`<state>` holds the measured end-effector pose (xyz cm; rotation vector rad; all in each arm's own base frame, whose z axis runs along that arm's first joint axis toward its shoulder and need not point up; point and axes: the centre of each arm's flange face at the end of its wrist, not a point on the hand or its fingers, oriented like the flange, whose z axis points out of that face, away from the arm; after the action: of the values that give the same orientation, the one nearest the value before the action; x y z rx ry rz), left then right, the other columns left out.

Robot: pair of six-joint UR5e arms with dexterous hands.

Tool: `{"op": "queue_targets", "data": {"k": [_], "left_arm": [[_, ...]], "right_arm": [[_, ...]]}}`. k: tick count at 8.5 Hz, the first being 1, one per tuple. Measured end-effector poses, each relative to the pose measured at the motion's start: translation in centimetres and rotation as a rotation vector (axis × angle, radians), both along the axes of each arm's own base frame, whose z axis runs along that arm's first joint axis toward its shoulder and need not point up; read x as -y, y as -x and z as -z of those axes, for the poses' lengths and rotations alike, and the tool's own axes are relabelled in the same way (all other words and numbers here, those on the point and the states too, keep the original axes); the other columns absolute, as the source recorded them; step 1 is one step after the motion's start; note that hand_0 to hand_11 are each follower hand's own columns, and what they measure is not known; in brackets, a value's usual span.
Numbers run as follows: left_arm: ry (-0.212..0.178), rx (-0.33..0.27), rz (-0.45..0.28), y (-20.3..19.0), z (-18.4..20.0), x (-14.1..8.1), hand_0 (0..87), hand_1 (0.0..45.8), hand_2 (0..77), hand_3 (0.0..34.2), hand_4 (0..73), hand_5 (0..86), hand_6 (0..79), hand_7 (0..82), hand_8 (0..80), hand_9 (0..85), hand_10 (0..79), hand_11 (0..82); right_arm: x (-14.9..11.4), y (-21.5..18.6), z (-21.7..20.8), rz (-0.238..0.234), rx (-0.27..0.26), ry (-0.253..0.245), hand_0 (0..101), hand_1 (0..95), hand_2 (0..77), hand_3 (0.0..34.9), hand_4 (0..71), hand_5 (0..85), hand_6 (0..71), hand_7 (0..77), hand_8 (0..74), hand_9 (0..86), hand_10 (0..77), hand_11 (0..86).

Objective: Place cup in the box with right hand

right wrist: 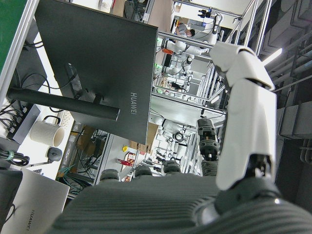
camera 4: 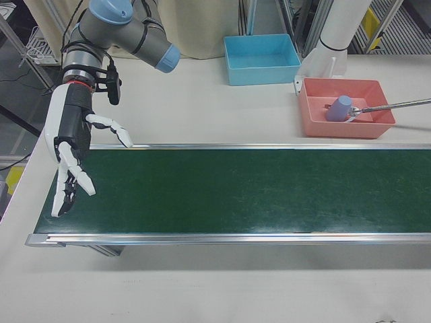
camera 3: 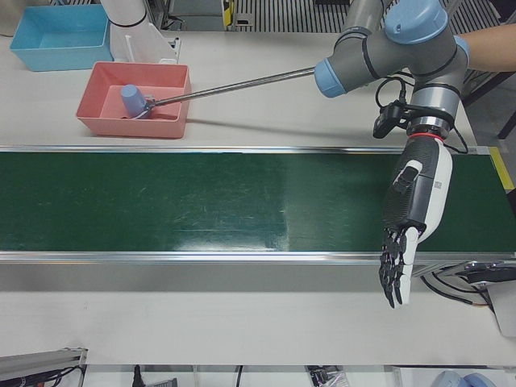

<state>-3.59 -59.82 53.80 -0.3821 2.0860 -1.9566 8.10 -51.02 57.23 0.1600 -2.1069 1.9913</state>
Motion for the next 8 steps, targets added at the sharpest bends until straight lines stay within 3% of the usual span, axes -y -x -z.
{"op": "queue_targets", "data": {"k": [8], "left_arm": [[-0.002, 0.000, 0.000, 0.0, 0.1, 0.0, 0.0, 0.5, 0.5, 0.0, 0.0, 0.0, 0.0, 0.0, 0.0, 0.0, 0.0, 0.0]], "right_arm": [[0.4, 1.3, 0.3, 0.026, 0.002, -0.002, 56, 31.1, 25.6, 10.4, 0.0, 8.2, 2.7, 5.5, 0.5, 1.1, 0.0, 1.1]]}}
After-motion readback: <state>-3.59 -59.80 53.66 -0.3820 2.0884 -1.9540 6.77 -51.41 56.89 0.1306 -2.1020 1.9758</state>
